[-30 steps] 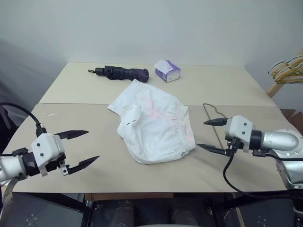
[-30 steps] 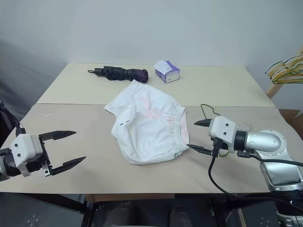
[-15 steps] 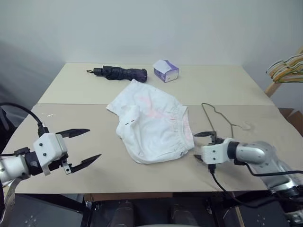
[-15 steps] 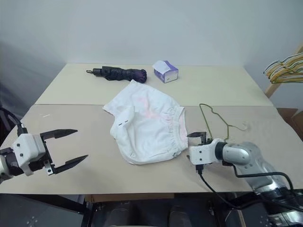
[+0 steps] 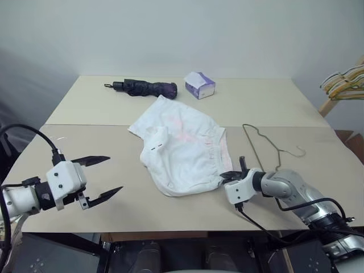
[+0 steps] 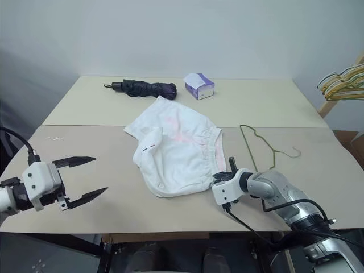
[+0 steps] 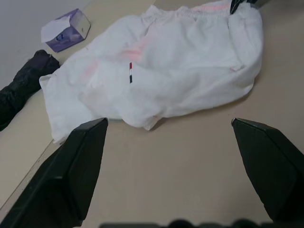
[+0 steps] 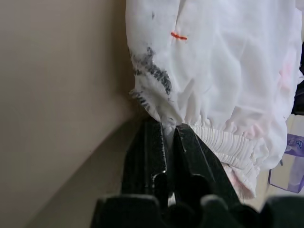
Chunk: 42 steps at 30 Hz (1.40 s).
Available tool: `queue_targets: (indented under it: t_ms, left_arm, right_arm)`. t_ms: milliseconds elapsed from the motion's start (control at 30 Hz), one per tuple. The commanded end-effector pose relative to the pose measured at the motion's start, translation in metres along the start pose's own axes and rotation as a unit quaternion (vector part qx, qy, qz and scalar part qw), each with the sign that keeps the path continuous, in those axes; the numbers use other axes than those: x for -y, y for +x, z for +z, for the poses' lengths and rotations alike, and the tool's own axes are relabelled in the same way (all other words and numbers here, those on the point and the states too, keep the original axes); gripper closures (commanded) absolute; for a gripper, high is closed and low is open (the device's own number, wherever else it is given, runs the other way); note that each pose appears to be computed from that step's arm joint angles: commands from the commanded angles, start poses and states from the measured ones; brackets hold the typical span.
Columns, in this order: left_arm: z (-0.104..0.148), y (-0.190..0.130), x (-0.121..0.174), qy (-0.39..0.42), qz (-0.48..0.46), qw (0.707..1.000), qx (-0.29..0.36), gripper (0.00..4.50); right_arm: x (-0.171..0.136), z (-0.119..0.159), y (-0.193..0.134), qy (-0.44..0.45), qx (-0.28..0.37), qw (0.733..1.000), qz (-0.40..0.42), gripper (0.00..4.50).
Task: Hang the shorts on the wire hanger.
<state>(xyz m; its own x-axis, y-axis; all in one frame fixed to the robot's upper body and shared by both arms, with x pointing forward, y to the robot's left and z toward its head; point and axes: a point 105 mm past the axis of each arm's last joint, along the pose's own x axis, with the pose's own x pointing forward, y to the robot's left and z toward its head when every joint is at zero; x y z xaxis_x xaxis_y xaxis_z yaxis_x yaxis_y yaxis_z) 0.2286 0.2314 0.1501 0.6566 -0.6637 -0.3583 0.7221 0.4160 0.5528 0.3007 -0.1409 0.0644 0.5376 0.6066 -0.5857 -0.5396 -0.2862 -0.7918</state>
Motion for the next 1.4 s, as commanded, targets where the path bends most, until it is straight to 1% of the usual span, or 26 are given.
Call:
queue_targets:
  t_ms: [33,167,300,500,633,800,900,1033,1133,1300,1400]
  left_arm:
    - [-0.014,0.005,0.001,0.086,-0.007,0.996,-0.027,0.00]
    - [-0.024,0.028,-0.006,0.186,0.037,0.982,-0.009,0.00]
    - [-0.031,0.052,-0.005,0.250,0.040,0.967,0.008,0.00]
    - [-0.043,0.087,-0.003,0.299,0.046,0.953,0.009,0.00]
    - [-0.043,0.113,-0.008,0.311,0.074,0.947,0.016,0.00]
    - [-0.044,0.135,-0.014,0.320,0.096,0.942,0.016,0.00]
    - [-0.044,0.142,-0.015,0.320,0.093,0.943,0.016,0.60]
    - [-0.045,0.140,-0.014,0.322,0.091,0.942,0.018,1.89]
    - [-0.046,0.135,-0.015,0.322,0.090,0.942,0.016,2.95]
    - [-0.047,0.130,-0.019,0.319,0.095,0.943,0.015,4.48]
    - [-0.045,0.125,-0.022,0.327,0.098,0.940,0.015,4.48]
  right_arm:
    - [0.011,-0.002,-0.005,-0.007,-0.001,1.000,-0.018,4.48]
    - [0.013,-0.003,-0.005,0.000,-0.003,1.000,-0.023,4.48]
    - [0.015,0.001,-0.004,0.005,0.004,1.000,-0.025,4.48]
    - [0.015,0.002,-0.007,0.010,0.006,1.000,-0.027,4.48]
    - [0.015,0.002,-0.008,0.013,0.005,1.000,-0.027,4.48]
    - [0.016,0.004,-0.008,0.018,0.007,0.999,-0.029,4.48]
    - [0.016,0.005,-0.009,0.020,0.008,0.999,-0.029,4.50]
    - [0.017,0.004,-0.010,0.025,0.008,0.999,-0.033,4.50]
    - [0.016,0.004,-0.009,0.026,0.008,0.999,-0.032,4.50]
    - [0.017,0.006,-0.007,0.028,0.012,0.999,-0.033,4.50]
    - [0.018,0.005,-0.008,0.027,0.011,0.999,-0.032,4.50]
